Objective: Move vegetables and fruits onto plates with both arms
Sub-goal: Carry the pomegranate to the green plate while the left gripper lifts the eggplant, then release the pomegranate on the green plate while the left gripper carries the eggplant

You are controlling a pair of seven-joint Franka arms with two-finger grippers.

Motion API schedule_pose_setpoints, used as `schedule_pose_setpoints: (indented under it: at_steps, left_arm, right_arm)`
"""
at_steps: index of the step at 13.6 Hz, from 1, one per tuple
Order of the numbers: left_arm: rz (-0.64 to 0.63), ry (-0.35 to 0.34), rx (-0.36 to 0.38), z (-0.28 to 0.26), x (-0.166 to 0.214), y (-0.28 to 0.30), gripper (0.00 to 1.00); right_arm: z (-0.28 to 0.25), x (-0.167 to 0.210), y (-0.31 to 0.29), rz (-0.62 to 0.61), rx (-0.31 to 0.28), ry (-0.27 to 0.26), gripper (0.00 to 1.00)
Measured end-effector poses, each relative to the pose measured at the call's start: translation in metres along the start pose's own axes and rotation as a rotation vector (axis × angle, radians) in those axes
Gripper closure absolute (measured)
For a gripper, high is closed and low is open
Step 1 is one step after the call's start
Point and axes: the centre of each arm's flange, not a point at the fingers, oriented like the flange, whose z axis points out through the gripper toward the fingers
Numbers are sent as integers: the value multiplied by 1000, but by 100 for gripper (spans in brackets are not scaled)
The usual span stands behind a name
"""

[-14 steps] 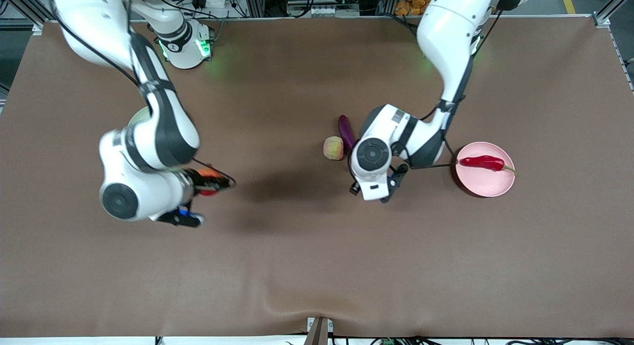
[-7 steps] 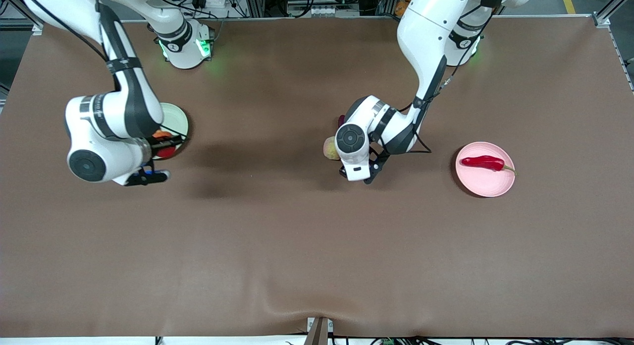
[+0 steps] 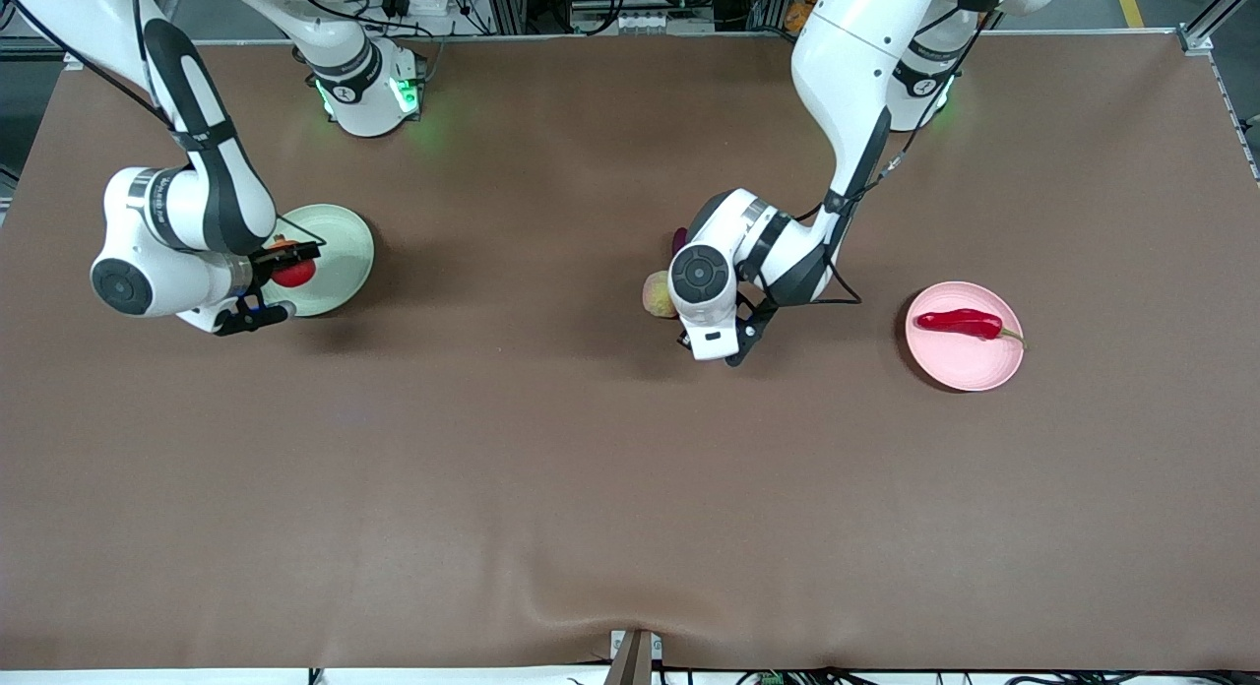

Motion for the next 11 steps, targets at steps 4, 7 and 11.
schedule_pose_setpoints:
  at_steps: [4, 7, 11]
  left_arm:
    - [-5, -6, -10, -34, 27, -3, 63]
    - [42, -33, -1, -95, 89, -20, 66]
    - [4, -76, -3, -135, 213, -55, 66]
  right_arm:
    - [11, -10, 24, -27, 19, 28, 20]
    - [20, -14, 41, -46, 27, 56, 20]
    - [40, -19, 63, -32, 61, 46, 4]
